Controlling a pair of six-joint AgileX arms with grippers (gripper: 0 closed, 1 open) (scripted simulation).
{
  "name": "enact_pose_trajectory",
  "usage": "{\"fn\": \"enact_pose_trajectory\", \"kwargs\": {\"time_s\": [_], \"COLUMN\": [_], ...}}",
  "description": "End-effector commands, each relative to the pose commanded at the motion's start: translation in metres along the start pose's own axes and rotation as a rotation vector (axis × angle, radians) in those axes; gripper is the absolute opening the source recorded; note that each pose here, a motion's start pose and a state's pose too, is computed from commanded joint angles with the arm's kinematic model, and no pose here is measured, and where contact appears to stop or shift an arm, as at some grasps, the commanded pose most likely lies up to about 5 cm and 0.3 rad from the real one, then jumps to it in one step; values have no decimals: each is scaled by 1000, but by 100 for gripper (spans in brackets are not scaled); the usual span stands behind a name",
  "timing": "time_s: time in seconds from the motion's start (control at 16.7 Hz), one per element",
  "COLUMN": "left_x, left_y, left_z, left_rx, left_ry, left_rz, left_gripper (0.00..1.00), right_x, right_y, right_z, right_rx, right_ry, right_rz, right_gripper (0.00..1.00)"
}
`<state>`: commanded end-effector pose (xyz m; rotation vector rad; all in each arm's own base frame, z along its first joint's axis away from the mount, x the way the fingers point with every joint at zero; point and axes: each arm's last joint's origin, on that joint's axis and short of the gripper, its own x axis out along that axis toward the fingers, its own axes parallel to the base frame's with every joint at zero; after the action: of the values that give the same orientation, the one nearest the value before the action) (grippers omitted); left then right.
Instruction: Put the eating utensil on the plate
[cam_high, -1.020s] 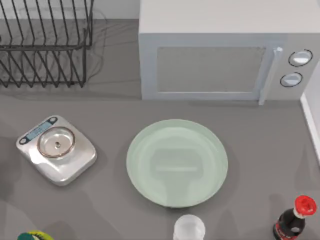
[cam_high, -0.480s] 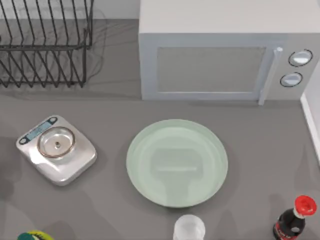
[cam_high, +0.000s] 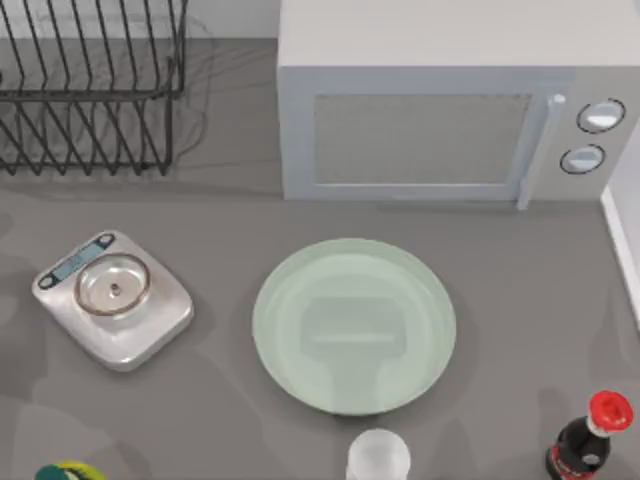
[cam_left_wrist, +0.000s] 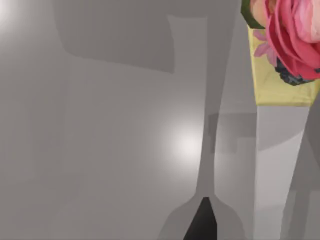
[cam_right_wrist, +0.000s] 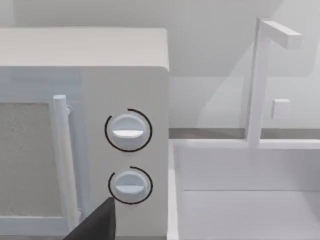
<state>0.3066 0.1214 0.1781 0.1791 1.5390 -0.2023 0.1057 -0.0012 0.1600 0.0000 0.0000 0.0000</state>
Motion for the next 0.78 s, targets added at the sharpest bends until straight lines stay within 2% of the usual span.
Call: {"fn": "enact_pose_trajectory", "kwargs": {"time_s": [0.24, 0.54, 0.66, 0.78], "left_x": [-35, -34, -34, -33], "left_y": [-3, -3, -9, -25], "left_z": [-2, -2, 9, 31], "left_rx": [0, 1, 40, 129], "left_ry": [-16, -14, -17, -19], "left_rz": [11, 11, 12, 11], "left_gripper": [0, 0, 0, 0], "right_x": [0, 0, 0, 0], "right_y": [0, 0, 0, 0], "right_z": [0, 0, 0, 0], "right_rx": [0, 0, 0, 0], "right_ry": [0, 0, 0, 0], "right_rz": [0, 0, 0, 0], "right_gripper": [100, 100, 100, 100]}}
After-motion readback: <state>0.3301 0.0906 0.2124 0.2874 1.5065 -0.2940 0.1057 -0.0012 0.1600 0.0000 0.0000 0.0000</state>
